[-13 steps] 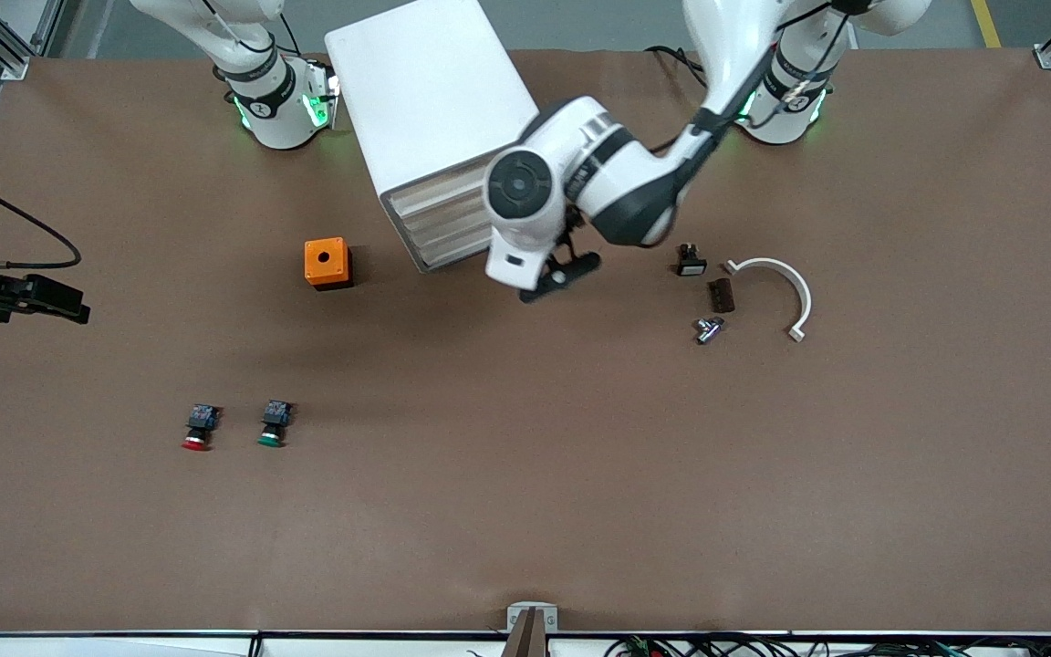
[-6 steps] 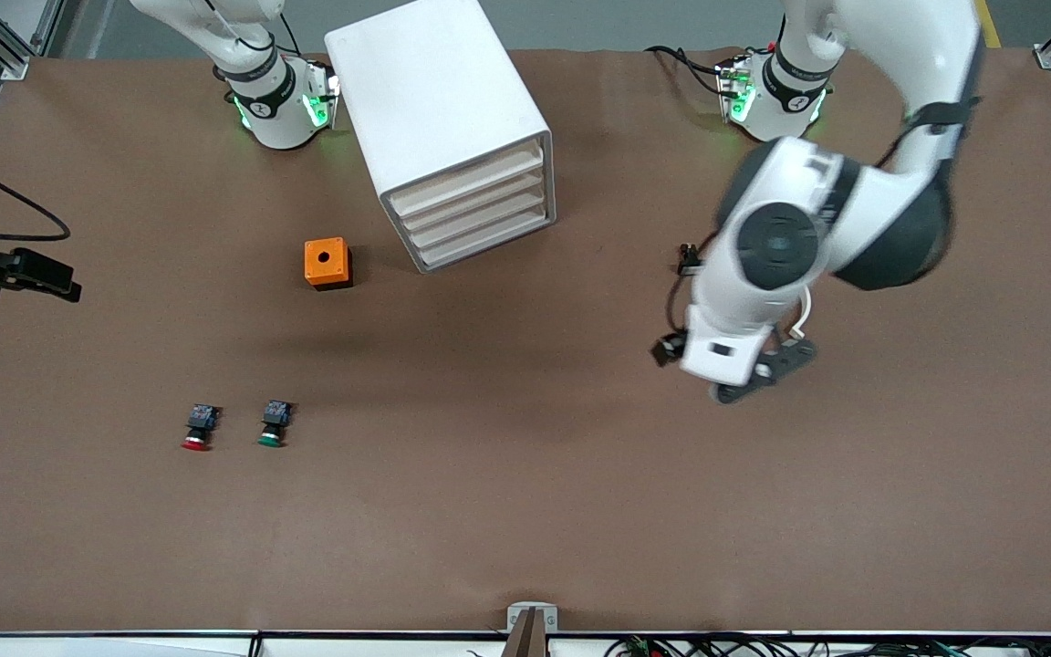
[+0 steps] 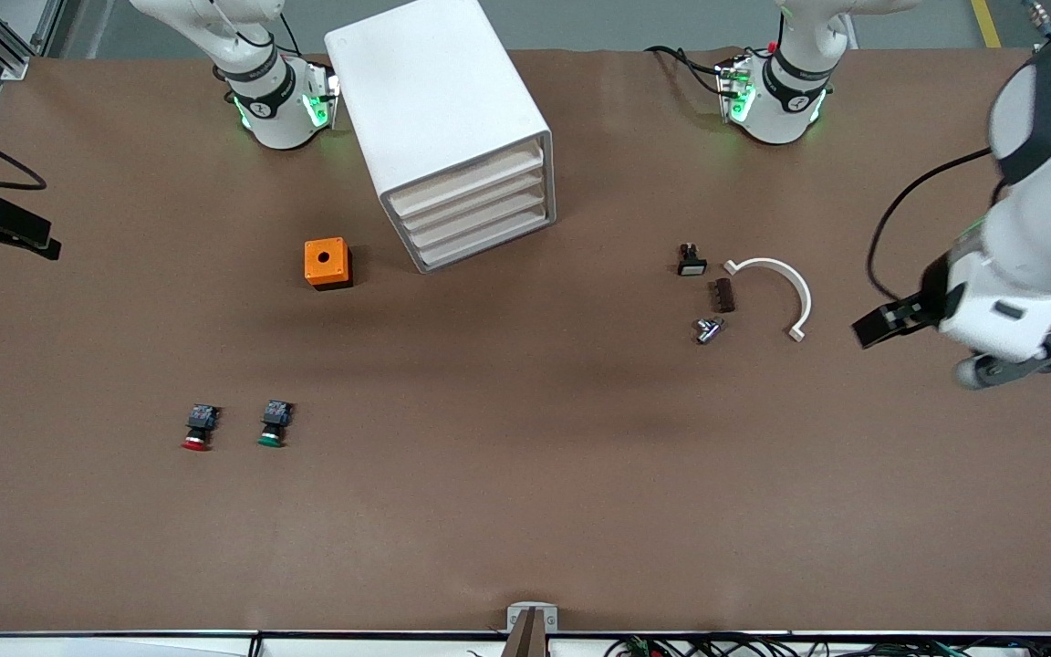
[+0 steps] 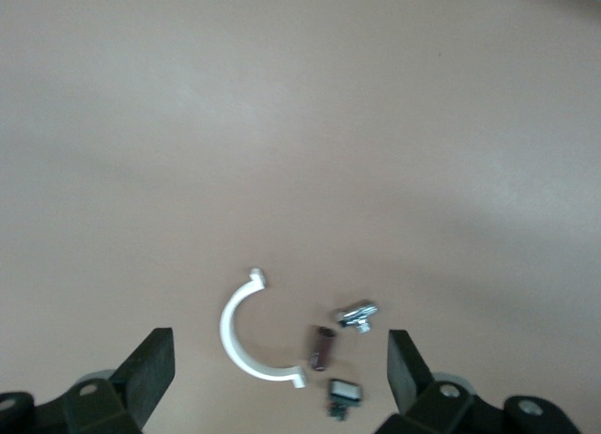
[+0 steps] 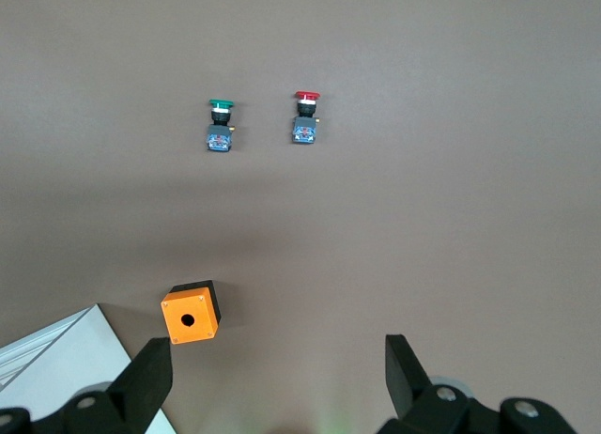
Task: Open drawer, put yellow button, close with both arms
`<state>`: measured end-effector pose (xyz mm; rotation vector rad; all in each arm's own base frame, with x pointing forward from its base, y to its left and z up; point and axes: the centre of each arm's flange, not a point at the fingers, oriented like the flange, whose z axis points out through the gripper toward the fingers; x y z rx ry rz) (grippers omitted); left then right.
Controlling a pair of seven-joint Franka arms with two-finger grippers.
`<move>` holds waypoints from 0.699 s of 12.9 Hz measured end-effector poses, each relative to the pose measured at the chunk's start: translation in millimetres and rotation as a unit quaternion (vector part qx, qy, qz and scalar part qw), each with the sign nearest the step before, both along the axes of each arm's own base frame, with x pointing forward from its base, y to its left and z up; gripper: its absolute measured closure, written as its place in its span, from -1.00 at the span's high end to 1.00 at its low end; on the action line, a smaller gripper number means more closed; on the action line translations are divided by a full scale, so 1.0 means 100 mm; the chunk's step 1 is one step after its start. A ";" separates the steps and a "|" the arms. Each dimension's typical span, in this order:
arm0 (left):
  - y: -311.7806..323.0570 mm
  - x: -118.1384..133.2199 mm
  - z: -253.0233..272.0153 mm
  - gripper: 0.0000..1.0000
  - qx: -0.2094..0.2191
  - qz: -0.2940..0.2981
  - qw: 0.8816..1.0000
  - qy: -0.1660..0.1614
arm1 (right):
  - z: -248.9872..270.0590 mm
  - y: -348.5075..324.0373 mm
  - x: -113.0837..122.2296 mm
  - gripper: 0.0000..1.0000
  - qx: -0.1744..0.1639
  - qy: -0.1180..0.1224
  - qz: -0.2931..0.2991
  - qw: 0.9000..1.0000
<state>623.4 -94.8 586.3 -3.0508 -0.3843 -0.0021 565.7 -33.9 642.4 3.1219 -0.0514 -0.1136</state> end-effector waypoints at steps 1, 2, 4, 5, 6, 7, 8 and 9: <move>0.17 -0.08 0.15 1.00 0.002 -0.016 1.000 0.000 | 0.04 0.00 -0.04 1.00 0.001 -0.003 0.000 1.000; 0.30 -0.18 0.31 1.00 0.004 -0.029 1.000 0.003 | 0.08 0.00 -0.07 1.00 0.004 -0.006 -0.001 1.000; 0.41 -0.40 0.58 1.00 0.000 -0.057 0.998 0.003 | 0.07 -0.02 -0.13 1.00 0.008 -0.006 -0.004 1.000; 0.42 -0.53 0.68 1.00 -0.003 -0.074 0.997 0.004 | 0.06 -0.03 -0.15 1.00 0.009 -0.009 -0.006 1.000; 0.42 -0.67 0.75 1.00 -0.006 -0.082 0.997 0.005 | 0.03 -0.04 -0.17 1.00 0.009 -0.012 -0.006 1.000; 0.43 -0.83 0.81 1.00 -0.010 -0.083 0.996 0.005 | 0.01 -0.04 -0.19 1.00 0.009 -0.016 -0.006 1.000; 0.44 -0.99 0.84 1.00 -0.012 -0.085 0.996 0.006 | -0.02 -0.03 -0.22 1.00 0.008 -0.022 -0.006 1.000; 0.43 -1.14 0.87 1.00 -0.013 -0.087 0.996 0.006 | -0.05 -0.03 -0.27 1.00 0.008 -0.027 -0.006 1.000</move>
